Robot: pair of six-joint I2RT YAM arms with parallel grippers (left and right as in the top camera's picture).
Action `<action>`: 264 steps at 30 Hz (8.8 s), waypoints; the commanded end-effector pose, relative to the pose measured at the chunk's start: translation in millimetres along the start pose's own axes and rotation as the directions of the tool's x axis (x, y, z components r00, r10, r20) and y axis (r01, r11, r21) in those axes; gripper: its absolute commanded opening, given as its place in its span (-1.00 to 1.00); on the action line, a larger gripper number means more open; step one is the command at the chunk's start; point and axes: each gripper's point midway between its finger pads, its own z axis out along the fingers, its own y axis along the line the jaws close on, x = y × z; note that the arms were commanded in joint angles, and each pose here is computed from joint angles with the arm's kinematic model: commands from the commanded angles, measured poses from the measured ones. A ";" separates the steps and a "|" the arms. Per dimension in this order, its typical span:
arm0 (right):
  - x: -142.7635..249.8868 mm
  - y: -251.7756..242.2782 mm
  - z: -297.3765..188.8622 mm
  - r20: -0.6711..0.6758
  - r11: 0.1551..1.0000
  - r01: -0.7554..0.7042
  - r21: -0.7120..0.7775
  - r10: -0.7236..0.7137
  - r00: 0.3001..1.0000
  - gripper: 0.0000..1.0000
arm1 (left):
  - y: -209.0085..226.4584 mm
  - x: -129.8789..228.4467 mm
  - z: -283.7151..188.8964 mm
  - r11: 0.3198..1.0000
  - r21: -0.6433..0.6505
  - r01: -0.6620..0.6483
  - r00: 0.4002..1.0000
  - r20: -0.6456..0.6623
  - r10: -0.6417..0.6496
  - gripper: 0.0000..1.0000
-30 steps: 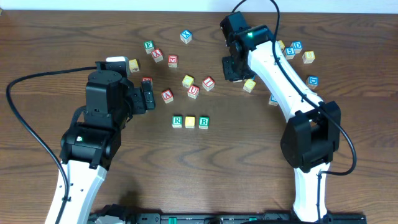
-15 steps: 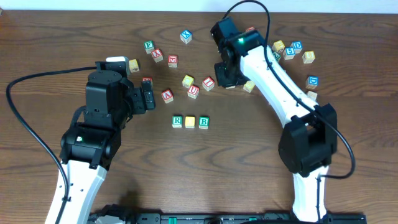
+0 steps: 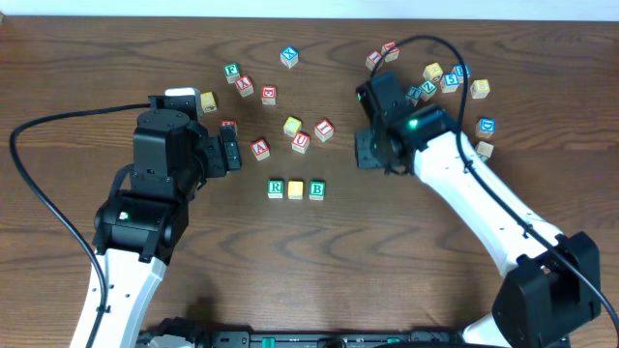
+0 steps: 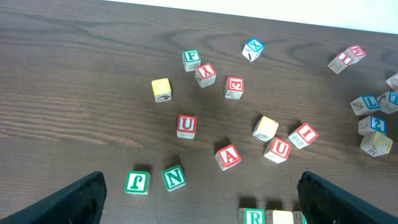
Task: Spell out ROBOT
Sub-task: 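Lift the O block and carry it toward the B block, then lower the yellow O block onto the table right of the B block, then open the right gripper to release the O block, then raise the right gripper and pull it back toward the right, then move the right gripper over the blue T block at upper right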
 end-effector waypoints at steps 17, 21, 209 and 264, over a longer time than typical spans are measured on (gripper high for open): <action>64.2 39.0 43.5 0.043 0.997 -0.058 0.051 0.055 0.998 -0.98 | 1.6 -2.6 -1.9 1.000 -0.006 0.000 1.000 0.010 0.000 0.93; 62.0 41.9 44.8 0.079 0.995 -0.073 0.072 0.067 0.995 -0.98 | 1.6 -2.6 -1.9 1.000 -0.006 0.000 1.000 0.010 0.000 0.93; -136.4 -117.7 93.2 0.124 0.768 -0.626 0.134 0.614 0.779 0.52 | 1.6 -2.6 -1.9 1.000 -0.006 0.000 1.000 0.010 0.000 0.93; -157.8 -140.6 132.3 0.236 0.803 -0.568 0.180 0.525 0.818 0.35 | 1.6 -2.6 -1.9 1.000 -0.006 0.000 1.000 0.010 0.000 0.93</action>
